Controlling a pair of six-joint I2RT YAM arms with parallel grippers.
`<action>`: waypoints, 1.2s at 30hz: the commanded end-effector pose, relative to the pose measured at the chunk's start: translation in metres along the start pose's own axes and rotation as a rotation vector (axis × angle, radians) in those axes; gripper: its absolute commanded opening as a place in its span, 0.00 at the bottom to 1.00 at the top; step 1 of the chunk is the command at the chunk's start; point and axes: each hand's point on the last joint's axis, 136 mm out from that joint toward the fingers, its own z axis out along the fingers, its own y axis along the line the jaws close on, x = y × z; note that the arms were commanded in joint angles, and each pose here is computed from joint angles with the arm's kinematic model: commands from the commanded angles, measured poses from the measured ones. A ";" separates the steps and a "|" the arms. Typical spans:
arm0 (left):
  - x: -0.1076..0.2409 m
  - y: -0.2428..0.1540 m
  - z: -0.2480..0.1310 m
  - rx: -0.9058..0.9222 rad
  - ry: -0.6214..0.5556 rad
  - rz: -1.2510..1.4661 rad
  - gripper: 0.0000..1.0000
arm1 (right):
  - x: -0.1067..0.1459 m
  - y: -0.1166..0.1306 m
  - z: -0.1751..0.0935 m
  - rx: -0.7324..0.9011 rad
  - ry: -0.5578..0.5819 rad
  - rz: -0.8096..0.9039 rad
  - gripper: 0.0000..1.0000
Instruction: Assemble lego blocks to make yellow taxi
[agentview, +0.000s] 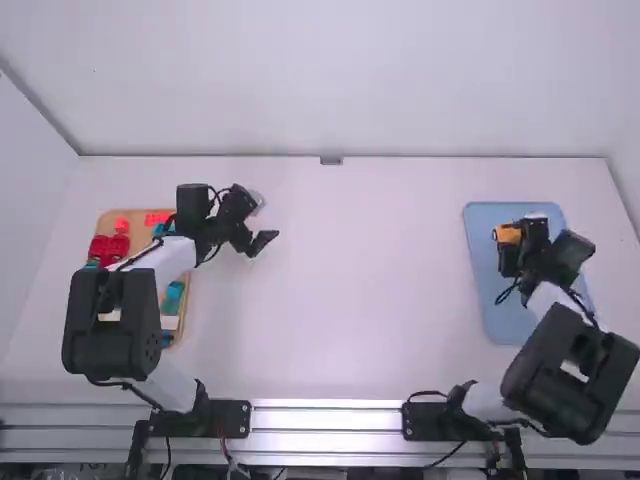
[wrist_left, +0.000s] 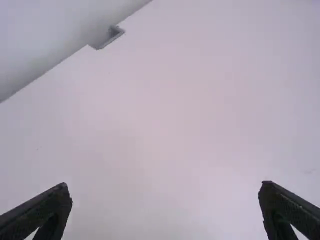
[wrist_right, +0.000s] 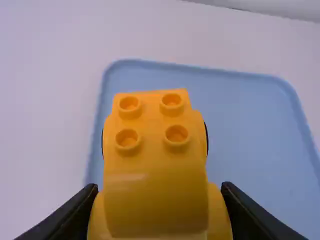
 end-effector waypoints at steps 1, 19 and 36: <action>0.001 0.000 -0.001 -0.007 0.004 -0.023 0.99 | 0.029 0.001 0.012 -0.011 0.044 0.158 0.55; -0.023 0.001 -0.012 -0.035 -0.044 -0.180 0.99 | 0.023 -0.021 0.003 0.106 0.080 0.233 0.98; -0.120 -0.046 -0.129 -0.402 -0.095 -0.049 0.99 | -0.146 0.106 -0.128 -0.050 -0.332 -0.105 0.98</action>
